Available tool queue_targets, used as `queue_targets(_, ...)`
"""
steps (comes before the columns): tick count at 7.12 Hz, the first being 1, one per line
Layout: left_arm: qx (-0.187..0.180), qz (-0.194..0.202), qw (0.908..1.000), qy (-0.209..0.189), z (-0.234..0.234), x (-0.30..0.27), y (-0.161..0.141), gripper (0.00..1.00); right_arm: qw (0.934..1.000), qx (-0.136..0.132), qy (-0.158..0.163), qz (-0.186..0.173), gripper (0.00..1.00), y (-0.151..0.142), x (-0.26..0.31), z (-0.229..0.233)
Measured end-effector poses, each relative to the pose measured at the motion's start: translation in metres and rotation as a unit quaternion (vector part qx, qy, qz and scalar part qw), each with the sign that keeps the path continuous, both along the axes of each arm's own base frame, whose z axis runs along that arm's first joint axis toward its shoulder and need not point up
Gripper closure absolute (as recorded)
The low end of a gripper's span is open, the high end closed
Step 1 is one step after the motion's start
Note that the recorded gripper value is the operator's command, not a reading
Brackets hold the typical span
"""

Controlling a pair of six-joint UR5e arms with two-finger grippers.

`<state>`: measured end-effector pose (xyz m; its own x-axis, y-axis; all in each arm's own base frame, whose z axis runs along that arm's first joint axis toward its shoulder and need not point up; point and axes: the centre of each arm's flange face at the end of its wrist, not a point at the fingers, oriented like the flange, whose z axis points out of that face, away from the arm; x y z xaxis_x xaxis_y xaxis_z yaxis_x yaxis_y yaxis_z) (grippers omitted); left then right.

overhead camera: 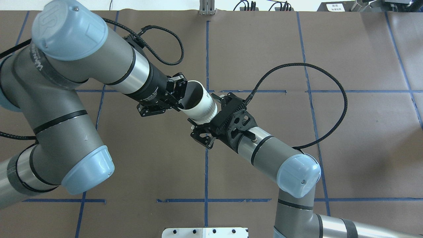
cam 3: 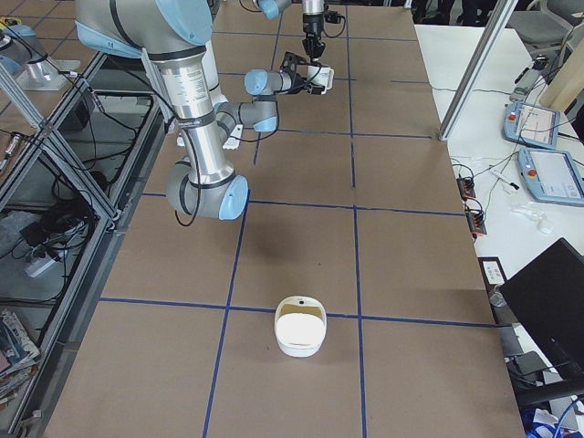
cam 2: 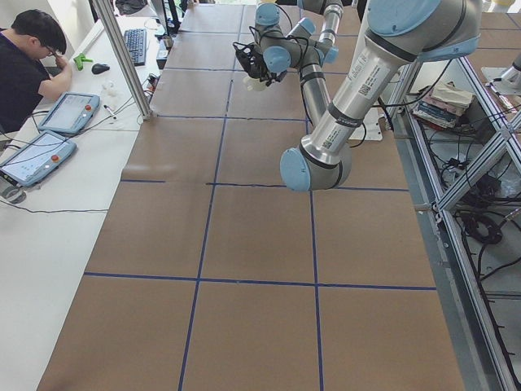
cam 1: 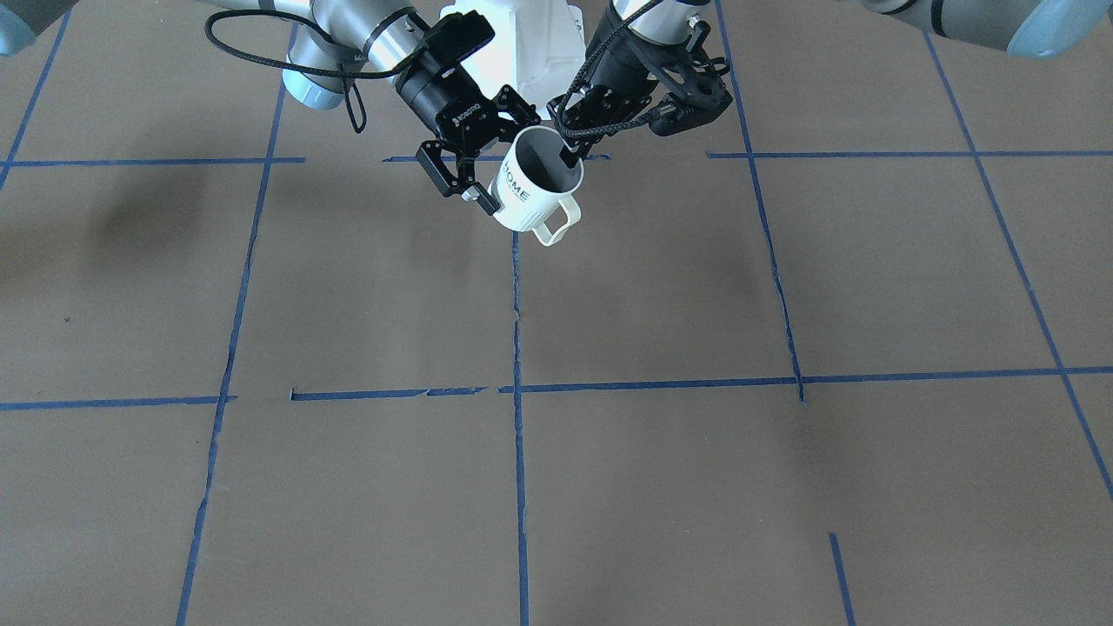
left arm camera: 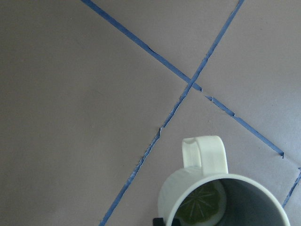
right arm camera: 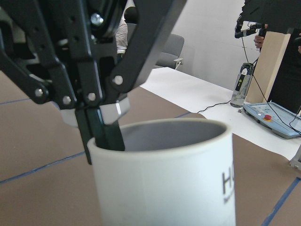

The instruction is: Left arm hands cup to right arm to dump lemon

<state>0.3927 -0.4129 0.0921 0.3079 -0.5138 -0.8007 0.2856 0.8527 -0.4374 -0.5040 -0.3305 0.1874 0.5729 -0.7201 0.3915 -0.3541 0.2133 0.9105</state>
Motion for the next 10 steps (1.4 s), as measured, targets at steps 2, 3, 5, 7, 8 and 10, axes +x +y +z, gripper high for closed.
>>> queue_targets(2,0.004,0.004,1.0,0.007,-0.006,-0.003,0.005,0.33,1.0,0.0,0.0,0.0,0.74,0.0,0.0,0.0)
queue_targets(3,0.009,0.011,0.9998,0.011,-0.008,-0.005,0.008,0.0,1.0,0.0,-0.002,0.0,0.94,0.0,0.0,-0.002)
queue_targets(5,0.055,0.044,0.9972,0.026,-0.013,-0.02,0.022,0.0,1.0,0.001,-0.006,-0.001,0.96,0.0,0.0,-0.007)
queue_targets(7,0.091,0.056,0.9938,0.031,-0.004,-0.045,0.036,0.0,1.0,0.001,-0.003,-0.002,0.97,0.0,-0.001,-0.005)
queue_targets(8,0.103,0.062,0.9926,0.018,0.013,-0.05,0.035,0.0,1.0,0.0,-0.003,-0.003,0.98,0.001,-0.001,-0.004)
queue_targets(10,0.145,0.095,0.984,-0.041,0.069,-0.054,0.024,0.0,1.0,-0.005,-0.003,-0.002,0.98,0.0,-0.001,0.0)
